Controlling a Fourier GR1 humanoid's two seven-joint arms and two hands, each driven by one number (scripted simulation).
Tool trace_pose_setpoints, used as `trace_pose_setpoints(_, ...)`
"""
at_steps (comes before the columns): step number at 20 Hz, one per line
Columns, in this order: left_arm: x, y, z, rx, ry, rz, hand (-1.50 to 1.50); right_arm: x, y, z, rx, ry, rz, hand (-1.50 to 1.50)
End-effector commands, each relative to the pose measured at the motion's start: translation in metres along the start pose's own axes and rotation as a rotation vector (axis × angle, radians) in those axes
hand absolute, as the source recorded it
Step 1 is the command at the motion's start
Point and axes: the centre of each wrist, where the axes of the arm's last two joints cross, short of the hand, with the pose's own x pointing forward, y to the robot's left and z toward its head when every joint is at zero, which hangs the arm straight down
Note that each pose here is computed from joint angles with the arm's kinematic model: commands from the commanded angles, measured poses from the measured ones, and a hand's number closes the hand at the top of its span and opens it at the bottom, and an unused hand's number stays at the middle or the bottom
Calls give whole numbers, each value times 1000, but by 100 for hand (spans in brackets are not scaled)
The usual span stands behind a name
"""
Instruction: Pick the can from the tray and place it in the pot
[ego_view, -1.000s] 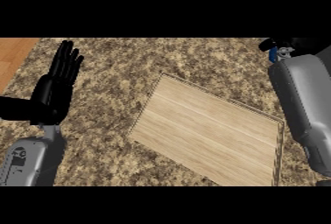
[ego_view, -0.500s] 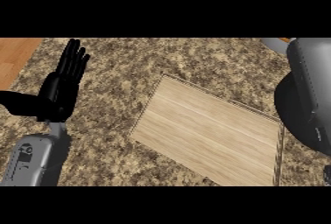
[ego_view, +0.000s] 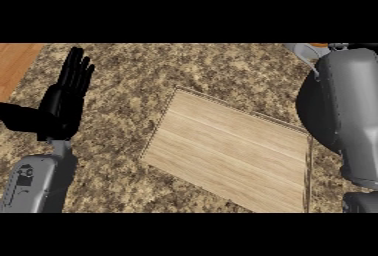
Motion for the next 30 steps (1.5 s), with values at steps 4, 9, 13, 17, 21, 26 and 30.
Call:
trace_pose_setpoints(4, -5, 15, 3, 23, 19, -1, 0, -16, 23, 29, -2, 280, -42, 150)
trace_pose_setpoints(9, -18, 12, 14, 49, 13, -12, 0, -29, 34, 47, 12, 300, -14, 150)
trace_pose_setpoints(13, -4, 10, 9, 31, 3, -18, 0, -53, 73, 50, 46, 327, 25, 150)
trace_pose_setpoints(17, -13, 7, 9, 41, 14, -6, 0, -72, 92, 37, 194, 397, 8, 150)
trace_pose_setpoints(21, -12, 5, 5, 45, 10, 0, 0, -79, 94, 26, 293, 477, -187, -150)
trace_pose_setpoints(26, -13, 15, 11, 28, 7, -8, 0, -80, 118, 56, 344, 375, -270, -150)
trace_pose_setpoints(30, -10, 11, 2, 35, 11, 19, 0, -73, 103, 50, 211, 289, -409, -150)
